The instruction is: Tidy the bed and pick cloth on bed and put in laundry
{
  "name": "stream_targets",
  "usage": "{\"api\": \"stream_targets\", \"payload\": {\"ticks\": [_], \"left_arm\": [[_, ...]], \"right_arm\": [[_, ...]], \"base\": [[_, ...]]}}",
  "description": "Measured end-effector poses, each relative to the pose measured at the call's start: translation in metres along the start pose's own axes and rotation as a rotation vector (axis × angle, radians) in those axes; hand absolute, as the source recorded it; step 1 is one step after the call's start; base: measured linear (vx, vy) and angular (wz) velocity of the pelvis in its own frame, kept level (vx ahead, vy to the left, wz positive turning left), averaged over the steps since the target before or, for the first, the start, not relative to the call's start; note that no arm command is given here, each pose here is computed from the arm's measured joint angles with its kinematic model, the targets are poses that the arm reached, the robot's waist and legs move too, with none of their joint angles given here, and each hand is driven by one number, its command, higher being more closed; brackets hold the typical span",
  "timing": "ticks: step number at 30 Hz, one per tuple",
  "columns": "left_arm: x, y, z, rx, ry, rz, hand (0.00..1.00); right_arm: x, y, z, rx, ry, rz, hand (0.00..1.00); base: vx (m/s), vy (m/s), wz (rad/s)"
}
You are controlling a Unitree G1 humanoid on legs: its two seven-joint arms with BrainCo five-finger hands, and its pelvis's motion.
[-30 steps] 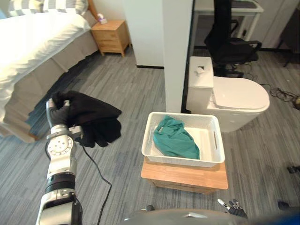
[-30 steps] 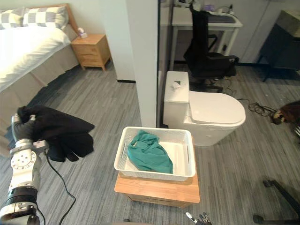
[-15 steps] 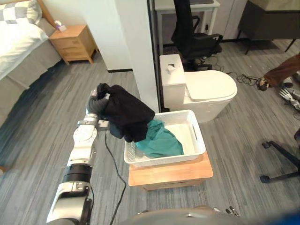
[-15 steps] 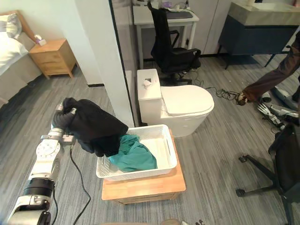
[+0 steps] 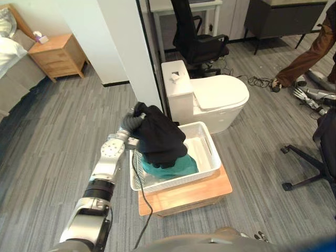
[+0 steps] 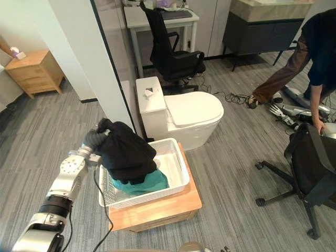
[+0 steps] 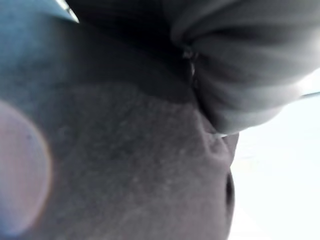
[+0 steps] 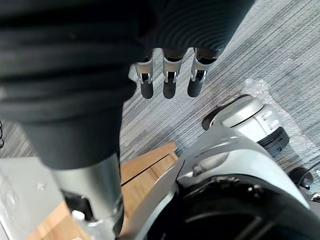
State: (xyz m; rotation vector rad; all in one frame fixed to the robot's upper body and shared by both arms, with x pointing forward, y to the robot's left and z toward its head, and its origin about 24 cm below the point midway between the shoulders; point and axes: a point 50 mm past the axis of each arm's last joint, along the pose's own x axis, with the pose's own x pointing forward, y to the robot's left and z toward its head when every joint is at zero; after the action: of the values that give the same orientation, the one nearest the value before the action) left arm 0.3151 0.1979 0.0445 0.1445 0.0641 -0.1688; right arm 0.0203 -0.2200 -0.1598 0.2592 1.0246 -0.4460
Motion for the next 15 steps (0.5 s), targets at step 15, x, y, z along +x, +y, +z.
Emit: {"api": "stream_targets", "payload": {"ticks": [15], "left_arm": [[0.002,-0.055,-0.032,0.029,0.153,0.016,1.00]], "right_arm": [[0.012,-0.004,0.037,-0.061,-0.085,0.014,0.00]], "base": [[-0.05,-0.022,-0.11]]}}
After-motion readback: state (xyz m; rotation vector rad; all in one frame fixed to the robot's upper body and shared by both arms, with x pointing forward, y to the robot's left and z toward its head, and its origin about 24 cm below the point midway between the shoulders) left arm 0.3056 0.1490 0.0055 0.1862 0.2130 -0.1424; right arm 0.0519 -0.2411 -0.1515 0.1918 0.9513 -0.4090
